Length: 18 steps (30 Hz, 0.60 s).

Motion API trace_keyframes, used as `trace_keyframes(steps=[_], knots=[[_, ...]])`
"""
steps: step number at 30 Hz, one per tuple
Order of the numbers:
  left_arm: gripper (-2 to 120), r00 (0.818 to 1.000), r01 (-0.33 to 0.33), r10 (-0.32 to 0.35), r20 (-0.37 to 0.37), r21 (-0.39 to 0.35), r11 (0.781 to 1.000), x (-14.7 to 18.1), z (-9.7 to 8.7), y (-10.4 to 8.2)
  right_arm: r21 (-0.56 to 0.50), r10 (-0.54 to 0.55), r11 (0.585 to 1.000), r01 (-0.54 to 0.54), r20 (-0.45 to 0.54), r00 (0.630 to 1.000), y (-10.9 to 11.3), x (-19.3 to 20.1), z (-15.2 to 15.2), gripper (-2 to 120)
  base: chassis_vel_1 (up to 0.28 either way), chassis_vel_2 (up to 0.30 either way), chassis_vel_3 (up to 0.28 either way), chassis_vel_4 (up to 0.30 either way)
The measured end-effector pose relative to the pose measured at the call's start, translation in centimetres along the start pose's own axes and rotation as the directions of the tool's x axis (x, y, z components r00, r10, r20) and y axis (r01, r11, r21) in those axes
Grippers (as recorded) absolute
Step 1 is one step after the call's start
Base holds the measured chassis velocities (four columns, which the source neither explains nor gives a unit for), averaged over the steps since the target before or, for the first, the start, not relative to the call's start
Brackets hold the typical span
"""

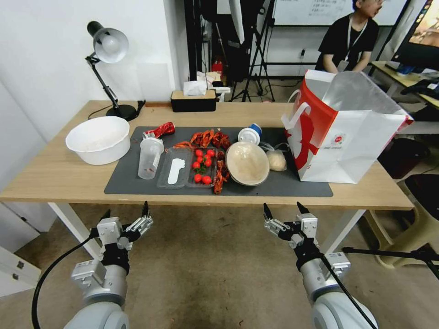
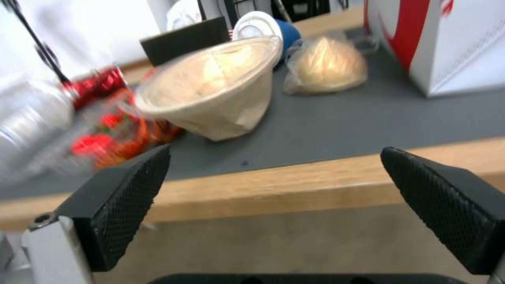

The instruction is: Pick up the trash from the table and place it into the takeout bag.

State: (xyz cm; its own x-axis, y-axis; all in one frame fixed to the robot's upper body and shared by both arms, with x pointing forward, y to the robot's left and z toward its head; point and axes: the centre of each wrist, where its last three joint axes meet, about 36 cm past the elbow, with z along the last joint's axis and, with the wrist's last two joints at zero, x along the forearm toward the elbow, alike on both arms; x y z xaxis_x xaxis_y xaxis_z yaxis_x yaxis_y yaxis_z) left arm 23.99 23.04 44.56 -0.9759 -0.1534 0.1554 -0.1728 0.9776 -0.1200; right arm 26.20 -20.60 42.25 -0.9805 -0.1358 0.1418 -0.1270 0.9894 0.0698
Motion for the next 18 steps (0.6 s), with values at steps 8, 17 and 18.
trace_keyframes(steps=[8,17,18], knots=[[100,1.000,-0.019,0.019,0.001,-0.001,1.000,0.1,0.1,0.0,-0.206,-0.031,0.978,0.028,-0.013,0.999,0.1,-0.1,-0.6,100,0.000,0.000,0.000,0.000],[100,0.998,-0.047,0.046,0.031,0.011,0.999,-0.1,1.0,0.2,-0.585,-0.088,0.809,0.061,-0.017,0.996,-0.8,-1.1,-3.8,100,0.000,0.000,0.000,0.000],[100,0.998,-0.047,0.047,0.030,0.010,0.999,-0.1,1.0,0.2,-0.623,-0.093,0.780,0.057,-0.025,0.995,-0.8,-1.2,-4.1,100,0.000,0.000,0.000,0.000]])
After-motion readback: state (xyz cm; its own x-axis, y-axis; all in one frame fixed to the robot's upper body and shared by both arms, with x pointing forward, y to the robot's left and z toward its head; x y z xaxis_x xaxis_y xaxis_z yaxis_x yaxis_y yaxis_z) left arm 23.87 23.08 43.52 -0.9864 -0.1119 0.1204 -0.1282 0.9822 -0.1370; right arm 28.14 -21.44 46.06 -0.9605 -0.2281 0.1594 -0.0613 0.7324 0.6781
